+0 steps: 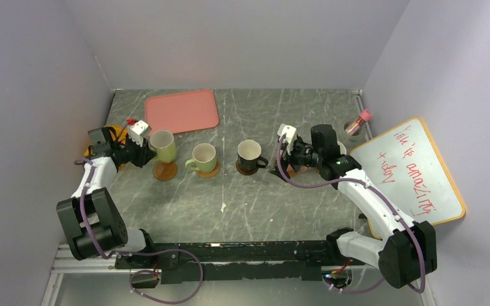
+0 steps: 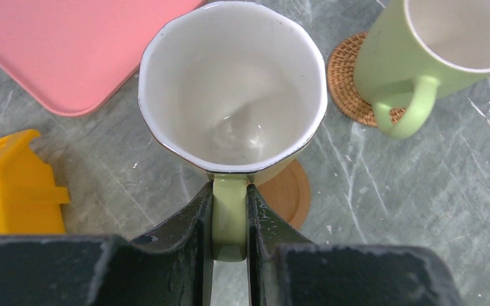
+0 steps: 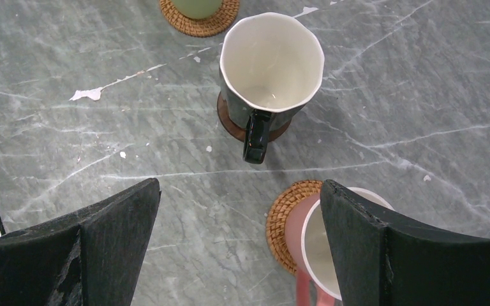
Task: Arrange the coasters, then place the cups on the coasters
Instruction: Place the cup on the coaster.
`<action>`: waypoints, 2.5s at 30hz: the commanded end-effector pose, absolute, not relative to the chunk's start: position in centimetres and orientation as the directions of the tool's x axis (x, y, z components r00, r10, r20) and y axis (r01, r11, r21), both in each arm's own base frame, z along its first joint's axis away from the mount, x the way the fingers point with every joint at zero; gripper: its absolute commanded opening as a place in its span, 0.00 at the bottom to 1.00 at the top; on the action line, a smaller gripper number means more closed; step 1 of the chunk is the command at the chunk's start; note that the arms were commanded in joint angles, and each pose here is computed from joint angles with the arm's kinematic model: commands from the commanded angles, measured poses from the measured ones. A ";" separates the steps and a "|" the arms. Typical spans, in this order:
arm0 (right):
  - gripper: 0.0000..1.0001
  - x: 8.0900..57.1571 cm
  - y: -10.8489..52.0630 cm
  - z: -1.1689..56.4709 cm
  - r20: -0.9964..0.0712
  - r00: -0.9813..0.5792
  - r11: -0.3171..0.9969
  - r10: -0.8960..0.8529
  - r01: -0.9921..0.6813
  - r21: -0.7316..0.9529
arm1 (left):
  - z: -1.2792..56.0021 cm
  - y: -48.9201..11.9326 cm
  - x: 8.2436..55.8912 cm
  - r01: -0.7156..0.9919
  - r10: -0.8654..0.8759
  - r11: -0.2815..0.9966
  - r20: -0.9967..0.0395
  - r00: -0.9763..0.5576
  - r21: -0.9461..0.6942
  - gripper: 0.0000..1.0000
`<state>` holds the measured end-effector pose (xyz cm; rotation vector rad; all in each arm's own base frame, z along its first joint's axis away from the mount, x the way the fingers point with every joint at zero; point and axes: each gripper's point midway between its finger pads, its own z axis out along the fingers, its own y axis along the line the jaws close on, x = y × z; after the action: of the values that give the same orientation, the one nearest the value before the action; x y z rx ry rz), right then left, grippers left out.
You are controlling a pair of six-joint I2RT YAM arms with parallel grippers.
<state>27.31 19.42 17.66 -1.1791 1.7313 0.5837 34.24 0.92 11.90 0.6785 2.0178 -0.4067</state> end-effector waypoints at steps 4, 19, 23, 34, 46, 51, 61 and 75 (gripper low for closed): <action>1.00 27.3 19.9 18.7 -0.895 -0.050 0.398 -0.444 -0.905 -0.147 | 14.6 -0.9 33.1 0.702 0.349 0.703 -0.913 -0.208 0.109 0.05; 1.00 27.2 20.0 18.6 -0.893 -0.047 0.394 -0.447 -0.907 -0.149 | 13.2 0.8 31.6 0.680 0.287 0.729 -0.937 -0.199 0.079 0.05; 1.00 27.3 20.1 18.6 -0.892 -0.048 0.394 -0.449 -0.907 -0.150 | 13.1 1.1 31.2 0.686 0.269 0.726 -0.941 -0.207 0.057 0.05; 1.00 27.2 20.0 18.8 -0.894 -0.044 0.395 -0.446 -0.906 -0.152 | 13.0 1.1 30.3 0.686 0.317 0.719 -0.930 -0.184 0.109 0.05; 1.00 27.2 20.0 19.0 -0.896 -0.041 0.396 -0.442 -0.905 -0.155 | 12.3 1.0 29.7 0.695 0.334 0.711 -0.921 -0.200 0.107 0.05; 1.00 27.1 20.0 19.0 -0.896 -0.040 0.395 -0.442 -0.905 -0.154 | 12.0 1.2 29.7 0.686 0.340 0.719 -0.918 -0.203 0.115 0.05; 1.00 27.2 20.1 18.9 -0.896 -0.040 0.393 -0.443 -0.907 -0.153 | 11.3 1.8 29.8 0.666 0.338 0.738 -0.914 -0.223 0.110 0.05; 1.00 27.2 20.0 18.9 -0.895 -0.043 0.395 -0.444 -0.906 -0.152 | 10.8 1.8 29.6 0.679 0.327 0.729 -0.916 -0.233 0.088 0.12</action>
<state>27.20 19.60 17.66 -1.1914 1.7229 0.5833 28.88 2.11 9.34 0.7320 1.9299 -0.3987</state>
